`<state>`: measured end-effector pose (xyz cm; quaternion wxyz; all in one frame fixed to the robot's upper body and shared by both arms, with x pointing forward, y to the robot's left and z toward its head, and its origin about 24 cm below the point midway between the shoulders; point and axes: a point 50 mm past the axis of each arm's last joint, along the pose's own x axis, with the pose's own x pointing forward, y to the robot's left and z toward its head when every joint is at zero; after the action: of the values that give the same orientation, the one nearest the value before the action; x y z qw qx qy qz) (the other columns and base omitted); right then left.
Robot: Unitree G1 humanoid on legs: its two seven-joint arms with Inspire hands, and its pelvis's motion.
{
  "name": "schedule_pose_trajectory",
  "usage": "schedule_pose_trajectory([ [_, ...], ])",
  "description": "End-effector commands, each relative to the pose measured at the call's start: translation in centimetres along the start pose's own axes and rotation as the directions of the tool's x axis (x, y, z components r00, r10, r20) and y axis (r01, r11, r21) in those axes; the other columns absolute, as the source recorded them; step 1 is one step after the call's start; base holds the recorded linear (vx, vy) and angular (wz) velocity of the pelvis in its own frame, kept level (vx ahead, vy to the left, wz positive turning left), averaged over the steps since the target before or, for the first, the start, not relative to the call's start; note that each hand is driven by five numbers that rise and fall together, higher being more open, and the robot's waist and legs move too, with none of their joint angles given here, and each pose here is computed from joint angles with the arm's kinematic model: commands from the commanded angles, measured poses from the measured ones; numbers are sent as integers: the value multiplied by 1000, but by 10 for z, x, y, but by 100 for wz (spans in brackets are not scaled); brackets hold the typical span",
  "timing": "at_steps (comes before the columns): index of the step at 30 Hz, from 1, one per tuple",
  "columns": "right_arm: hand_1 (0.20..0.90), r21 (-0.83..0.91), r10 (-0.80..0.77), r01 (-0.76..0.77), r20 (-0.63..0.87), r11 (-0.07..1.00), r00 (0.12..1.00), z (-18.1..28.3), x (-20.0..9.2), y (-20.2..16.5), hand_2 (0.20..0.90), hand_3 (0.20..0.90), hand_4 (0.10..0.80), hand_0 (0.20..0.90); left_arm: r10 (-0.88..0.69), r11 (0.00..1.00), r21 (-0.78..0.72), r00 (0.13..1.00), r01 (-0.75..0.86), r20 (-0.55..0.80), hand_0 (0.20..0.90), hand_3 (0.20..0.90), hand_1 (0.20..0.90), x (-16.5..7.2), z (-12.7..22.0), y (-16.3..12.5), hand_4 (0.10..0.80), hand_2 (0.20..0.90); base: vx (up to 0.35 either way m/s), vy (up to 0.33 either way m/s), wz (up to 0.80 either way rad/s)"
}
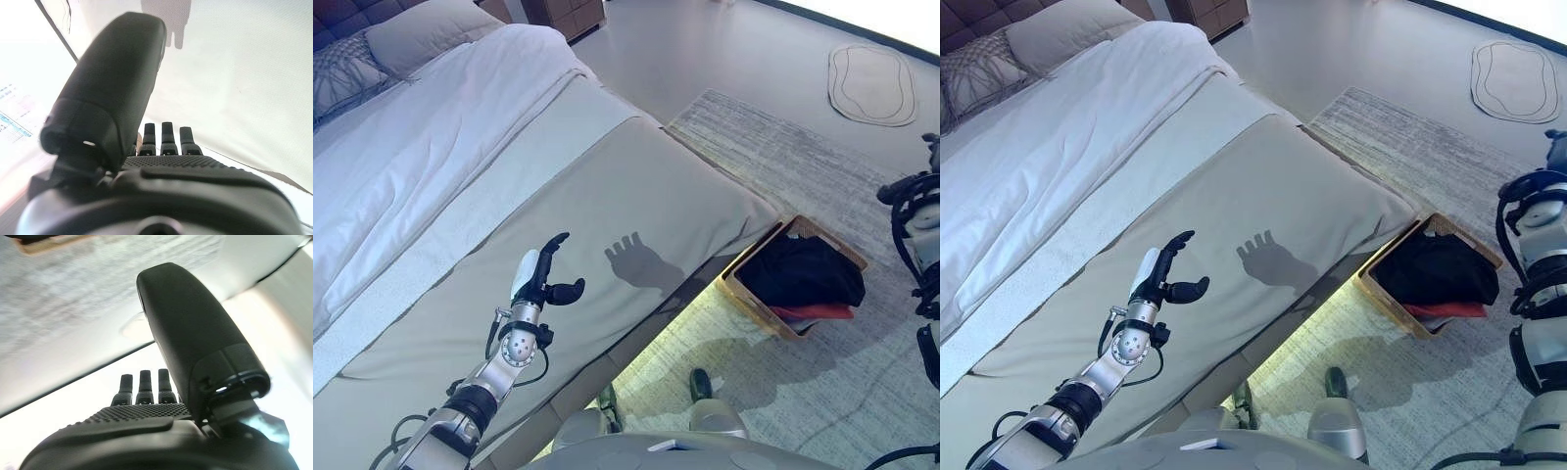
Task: Pick up the clothes from the bed and place them into the basket
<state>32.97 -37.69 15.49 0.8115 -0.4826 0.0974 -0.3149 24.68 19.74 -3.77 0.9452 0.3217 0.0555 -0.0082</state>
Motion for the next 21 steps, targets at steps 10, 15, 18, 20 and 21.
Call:
schedule_pose_trajectory([
  [10, 900, -197, 210, -154, 307, 968, 928, 46, -54, 100, 900, 900, 800, 900, 72, 995, 68, 997, -72, -8, 900, 900, 900, 12, -2, 9, 800, 900, 26, -10, 21],
  [15, 900, -283, 340, -250, 334, 926, 879, 50, -74, 127, 900, 900, 800, 900, 31, 997, 72, 999, -28, -40, 900, 900, 900, 6, -9, 3, 800, 900, 36, 15, 19],
  [18, 900, -310, 356, -247, 368, 918, 859, 43, -90, 138, 900, 900, 800, 900, 26, 998, 59, 998, -23, -60, 900, 900, 900, -1, -16, 1, 800, 900, 41, 50, 22],
  [20, 900, -336, 356, -227, 398, 914, 845, 37, -104, 145, 900, 900, 800, 900, 25, 999, 49, 997, -21, -72, 900, 900, 900, -6, -19, -3, 800, 900, 19, 73, 9],
  [21, 900, -336, 359, -229, 402, 914, 842, 32, -111, 149, 900, 900, 800, 900, 26, 999, 41, 996, -22, -82, 900, 900, 900, -8, -21, -5, 800, 900, 28, 71, 7],
])
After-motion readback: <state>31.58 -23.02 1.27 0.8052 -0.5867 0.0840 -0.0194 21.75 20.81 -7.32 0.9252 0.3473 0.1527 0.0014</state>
